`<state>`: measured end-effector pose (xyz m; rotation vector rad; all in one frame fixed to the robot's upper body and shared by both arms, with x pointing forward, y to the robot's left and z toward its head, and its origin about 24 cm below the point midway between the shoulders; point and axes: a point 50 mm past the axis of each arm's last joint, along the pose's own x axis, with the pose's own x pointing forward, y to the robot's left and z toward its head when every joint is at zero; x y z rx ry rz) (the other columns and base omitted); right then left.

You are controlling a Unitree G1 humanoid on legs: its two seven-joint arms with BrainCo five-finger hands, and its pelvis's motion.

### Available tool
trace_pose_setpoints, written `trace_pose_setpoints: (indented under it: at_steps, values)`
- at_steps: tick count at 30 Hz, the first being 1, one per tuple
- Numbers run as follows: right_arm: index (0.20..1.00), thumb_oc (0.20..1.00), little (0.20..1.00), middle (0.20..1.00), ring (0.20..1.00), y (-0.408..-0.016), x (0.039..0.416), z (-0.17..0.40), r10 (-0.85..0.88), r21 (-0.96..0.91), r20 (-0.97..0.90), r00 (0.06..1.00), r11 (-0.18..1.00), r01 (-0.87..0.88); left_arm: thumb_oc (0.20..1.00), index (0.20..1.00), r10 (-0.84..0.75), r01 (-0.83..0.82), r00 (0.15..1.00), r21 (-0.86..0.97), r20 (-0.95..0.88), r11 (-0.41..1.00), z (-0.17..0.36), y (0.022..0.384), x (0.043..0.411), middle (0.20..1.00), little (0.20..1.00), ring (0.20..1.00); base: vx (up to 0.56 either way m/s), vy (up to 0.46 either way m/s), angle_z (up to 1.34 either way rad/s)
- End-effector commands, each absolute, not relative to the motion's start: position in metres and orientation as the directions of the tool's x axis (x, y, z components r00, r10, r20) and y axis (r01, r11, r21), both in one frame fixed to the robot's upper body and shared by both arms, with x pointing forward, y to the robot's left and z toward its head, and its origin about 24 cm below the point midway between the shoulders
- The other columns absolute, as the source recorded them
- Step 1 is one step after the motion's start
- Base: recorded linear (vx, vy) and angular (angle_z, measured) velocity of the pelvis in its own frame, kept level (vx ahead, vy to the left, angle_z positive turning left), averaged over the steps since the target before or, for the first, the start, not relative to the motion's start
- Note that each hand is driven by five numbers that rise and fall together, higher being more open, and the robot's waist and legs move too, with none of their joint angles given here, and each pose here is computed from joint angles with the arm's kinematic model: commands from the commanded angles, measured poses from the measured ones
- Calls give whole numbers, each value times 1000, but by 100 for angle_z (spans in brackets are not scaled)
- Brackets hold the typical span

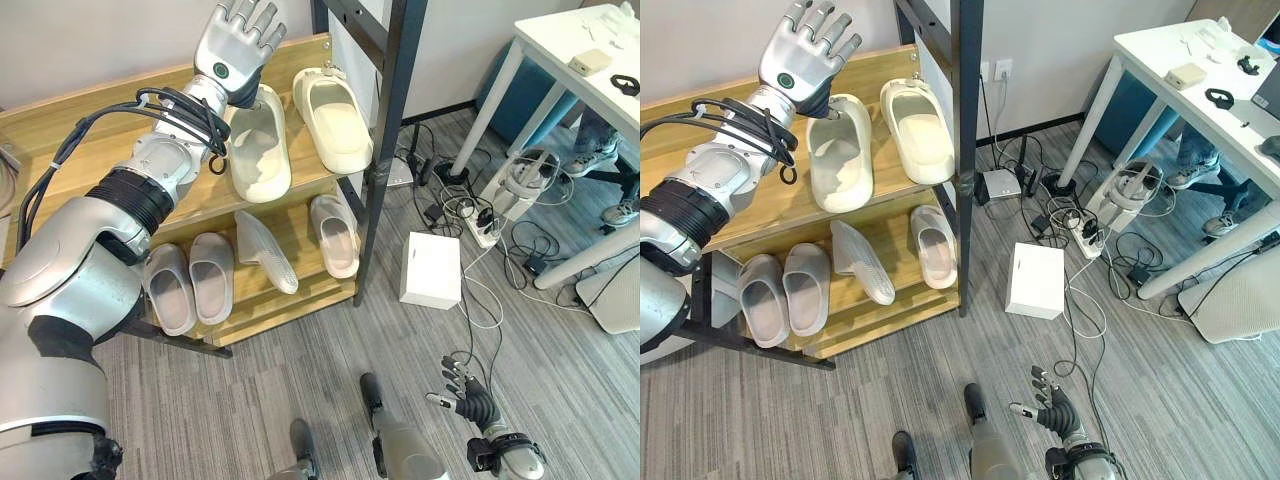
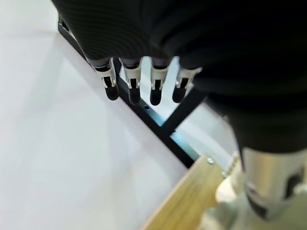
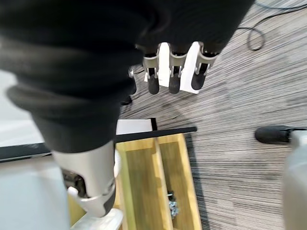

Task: Arrange the slippers neatly on the shoe rack.

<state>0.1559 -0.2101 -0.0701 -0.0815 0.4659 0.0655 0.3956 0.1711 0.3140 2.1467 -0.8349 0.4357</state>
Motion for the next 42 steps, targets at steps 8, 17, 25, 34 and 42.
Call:
trace_pose_setpoints:
  at_steps: [8, 17, 25, 34, 42]
  values:
    - [1000, 1000, 1000, 1000, 1000, -213, 169, -68, -26, -56, -438, 899, 998, 1, 1000, 1000, -184, -683, 647, 670, 740, 290, 311, 187, 364, 1000, 1000, 1000, -43, -24, 19]
    - [1000, 1000, 1000, 1000, 1000, -190, 197, -79, -35, -83, -507, 861, 996, -8, 1000, 1000, -152, 27, 939, 374, 308, 927, 151, 154, 354, 1000, 1000, 1000, -6, 5, 20]
    - [1000, 1000, 1000, 1000, 1000, -178, 213, -78, -20, -76, -524, 851, 997, -24, 1000, 1000, -192, 189, 973, 29, 132, 981, 123, 130, 358, 1000, 1000, 1000, 5, 6, 0]
    - [1000, 1000, 1000, 1000, 1000, -163, 230, -76, -7, -74, -534, 845, 997, -39, 1000, 1000, -238, 255, 965, -185, 106, 949, 132, 83, 367, 1000, 1000, 1000, 9, 3, -3]
    - [1000, 1000, 1000, 1000, 1000, -159, 235, -77, -12, -79, -536, 844, 996, -36, 1000, 1000, -181, 196, 975, -125, 125, 972, 147, 66, 381, 1000, 1000, 1000, 1, -2, 0]
